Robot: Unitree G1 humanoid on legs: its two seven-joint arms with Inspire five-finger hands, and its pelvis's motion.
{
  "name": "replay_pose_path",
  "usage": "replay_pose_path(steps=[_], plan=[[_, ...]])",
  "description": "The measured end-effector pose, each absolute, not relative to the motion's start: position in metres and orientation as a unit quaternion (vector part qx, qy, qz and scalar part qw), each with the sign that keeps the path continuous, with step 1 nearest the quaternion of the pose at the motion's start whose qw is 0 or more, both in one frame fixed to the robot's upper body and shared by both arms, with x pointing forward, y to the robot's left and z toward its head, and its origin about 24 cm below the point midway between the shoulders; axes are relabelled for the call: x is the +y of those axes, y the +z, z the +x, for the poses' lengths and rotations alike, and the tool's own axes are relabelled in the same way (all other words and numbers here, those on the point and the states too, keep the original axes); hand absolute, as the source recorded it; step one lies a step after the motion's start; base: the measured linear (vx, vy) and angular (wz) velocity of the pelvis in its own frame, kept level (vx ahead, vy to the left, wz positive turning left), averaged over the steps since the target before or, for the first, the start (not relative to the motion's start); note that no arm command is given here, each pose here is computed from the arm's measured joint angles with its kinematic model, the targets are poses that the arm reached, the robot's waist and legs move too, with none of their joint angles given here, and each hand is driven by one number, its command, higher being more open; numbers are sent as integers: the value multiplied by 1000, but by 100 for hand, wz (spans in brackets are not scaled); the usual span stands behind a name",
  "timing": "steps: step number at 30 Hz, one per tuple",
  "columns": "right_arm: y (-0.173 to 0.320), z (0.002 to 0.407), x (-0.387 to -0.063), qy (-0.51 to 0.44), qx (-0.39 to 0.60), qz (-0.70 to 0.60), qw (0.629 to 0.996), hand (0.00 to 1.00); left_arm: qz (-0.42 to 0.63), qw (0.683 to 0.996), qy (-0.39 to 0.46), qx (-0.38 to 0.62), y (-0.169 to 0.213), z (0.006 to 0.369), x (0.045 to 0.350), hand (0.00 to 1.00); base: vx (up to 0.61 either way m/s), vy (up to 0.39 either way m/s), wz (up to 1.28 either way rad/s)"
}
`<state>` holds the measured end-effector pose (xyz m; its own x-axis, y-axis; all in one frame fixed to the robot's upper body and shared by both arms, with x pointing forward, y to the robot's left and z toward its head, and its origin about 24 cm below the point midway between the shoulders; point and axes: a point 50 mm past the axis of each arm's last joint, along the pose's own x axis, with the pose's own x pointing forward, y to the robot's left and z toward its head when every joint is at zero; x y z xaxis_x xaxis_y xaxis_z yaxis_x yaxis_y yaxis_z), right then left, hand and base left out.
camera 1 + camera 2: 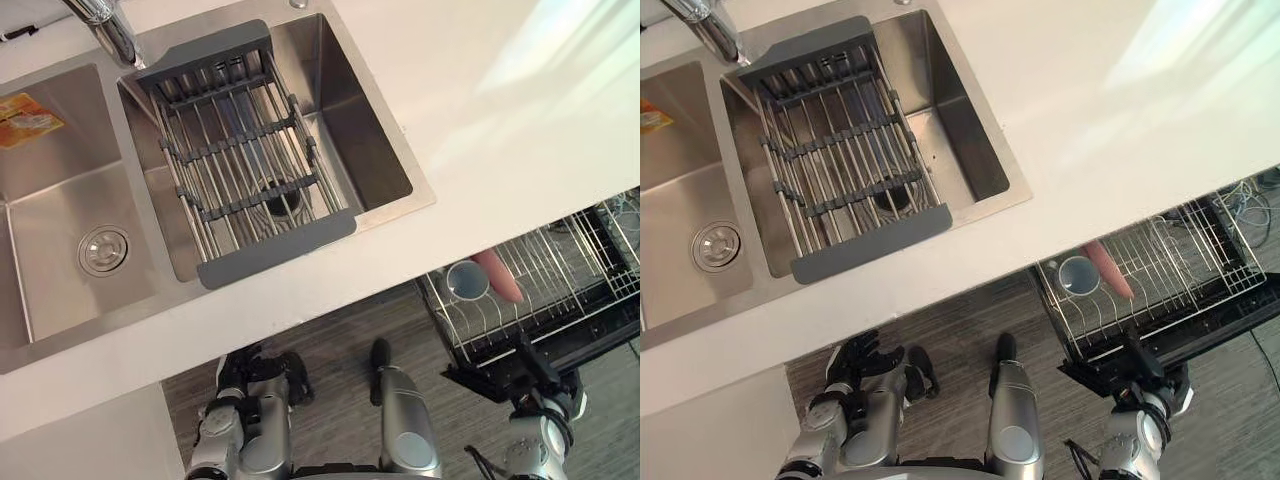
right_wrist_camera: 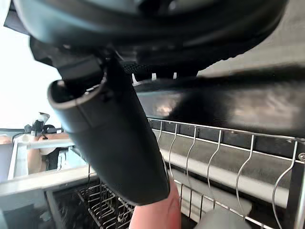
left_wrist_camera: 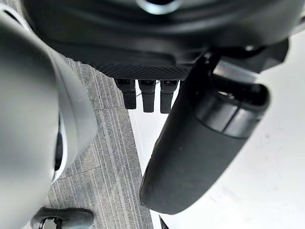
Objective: Walk over to the sink, pick up the cup, carry it to the dishwasher, place the cup inside the dishwasher, then close the dishwasher door
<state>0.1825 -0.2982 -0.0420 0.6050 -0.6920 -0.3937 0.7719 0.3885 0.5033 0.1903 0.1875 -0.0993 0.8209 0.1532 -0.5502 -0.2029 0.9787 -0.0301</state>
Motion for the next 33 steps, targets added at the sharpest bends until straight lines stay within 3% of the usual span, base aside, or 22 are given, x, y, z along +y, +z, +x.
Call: replay_pose_path(steps=[8,16,23,28,33], plan=[[23,271,-276,-307,-40,374,874,90,-32,961,63,268,-95,198,182,90,24,-18,28],[16,273,-267,-288,-28,392,873,90,-4,960,56,273,-96,198,192,90,-94,-30,35],[-14,225,-262,-221,23,334,916,90,-1,944,39,326,-114,176,190,90,29,-91,18],[-46,187,-256,-209,117,246,939,90,-1,939,40,341,-119,165,192,90,123,-66,10],[-58,171,-232,-178,145,254,940,90,6,938,43,344,-119,162,198,90,40,-16,-3]])
